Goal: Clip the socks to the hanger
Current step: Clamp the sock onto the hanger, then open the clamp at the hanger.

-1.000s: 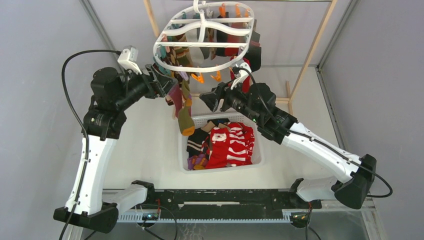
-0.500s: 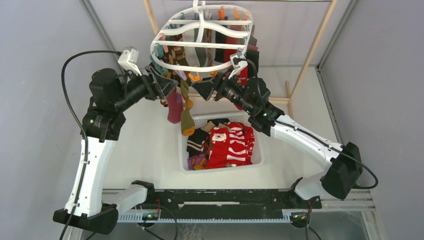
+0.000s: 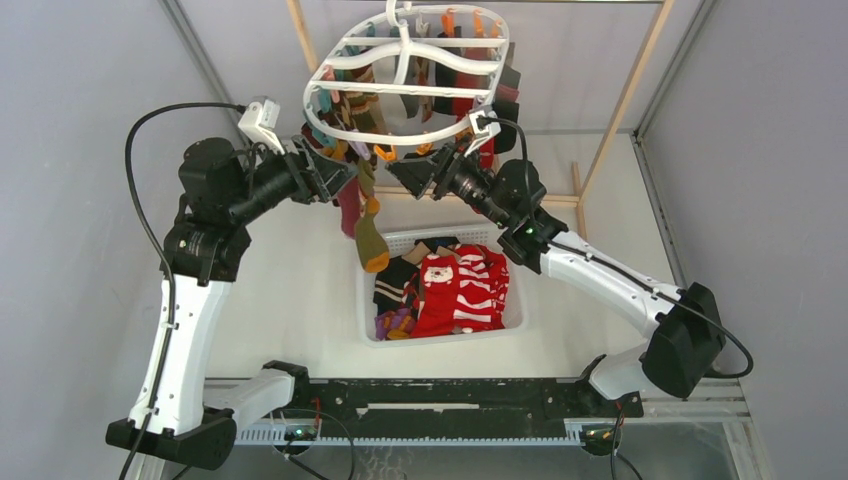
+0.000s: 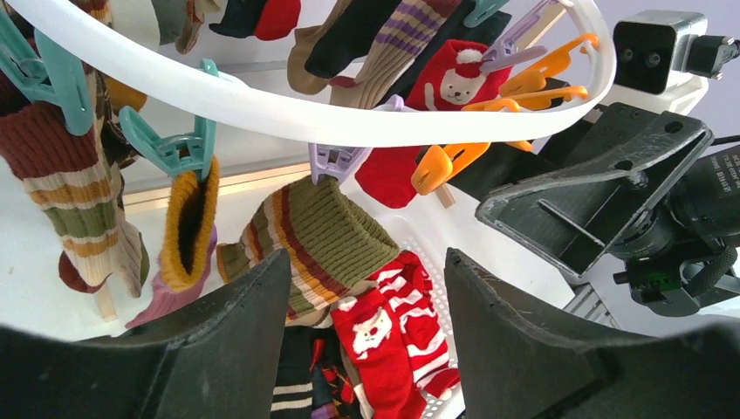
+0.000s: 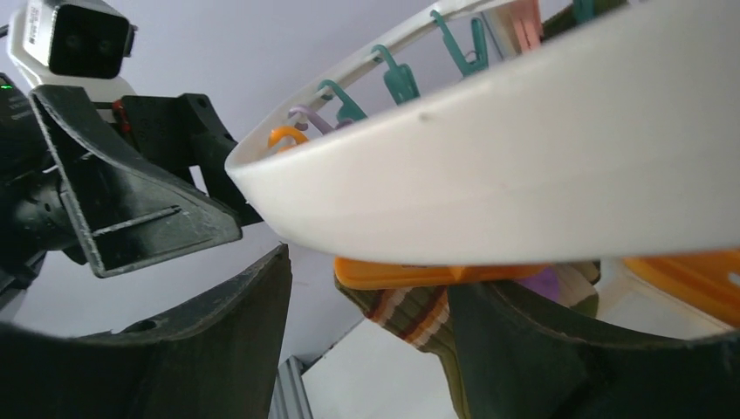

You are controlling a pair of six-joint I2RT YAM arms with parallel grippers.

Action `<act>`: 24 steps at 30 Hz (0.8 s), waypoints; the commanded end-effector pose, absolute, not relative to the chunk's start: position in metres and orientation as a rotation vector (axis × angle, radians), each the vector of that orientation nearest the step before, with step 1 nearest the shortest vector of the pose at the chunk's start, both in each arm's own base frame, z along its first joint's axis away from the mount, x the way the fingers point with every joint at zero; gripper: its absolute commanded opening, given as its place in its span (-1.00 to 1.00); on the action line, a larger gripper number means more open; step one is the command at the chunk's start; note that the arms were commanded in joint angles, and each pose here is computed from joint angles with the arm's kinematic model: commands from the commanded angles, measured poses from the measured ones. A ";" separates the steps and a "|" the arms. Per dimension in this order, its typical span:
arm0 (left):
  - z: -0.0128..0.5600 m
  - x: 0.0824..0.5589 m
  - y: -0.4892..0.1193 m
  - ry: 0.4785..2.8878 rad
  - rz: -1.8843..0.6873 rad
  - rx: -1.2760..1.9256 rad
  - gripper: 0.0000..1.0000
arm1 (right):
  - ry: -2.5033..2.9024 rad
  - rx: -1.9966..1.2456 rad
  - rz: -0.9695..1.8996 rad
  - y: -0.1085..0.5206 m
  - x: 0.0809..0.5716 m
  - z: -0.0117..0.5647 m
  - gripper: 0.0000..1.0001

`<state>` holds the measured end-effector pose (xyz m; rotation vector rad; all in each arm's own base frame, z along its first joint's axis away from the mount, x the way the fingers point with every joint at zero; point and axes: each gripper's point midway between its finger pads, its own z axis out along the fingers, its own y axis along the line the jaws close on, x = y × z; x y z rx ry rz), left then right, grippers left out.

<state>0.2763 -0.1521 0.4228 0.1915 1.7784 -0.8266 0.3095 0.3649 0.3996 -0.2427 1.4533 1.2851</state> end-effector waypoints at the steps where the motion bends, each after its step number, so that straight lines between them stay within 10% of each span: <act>1: 0.447 0.265 -0.152 1.704 -0.840 0.230 0.36 | 1.340 -0.226 1.353 0.367 0.308 0.426 0.43; 24: 0.453 0.250 -0.150 1.708 -0.834 0.251 0.38 | 1.231 -0.155 1.205 0.399 0.306 0.424 0.01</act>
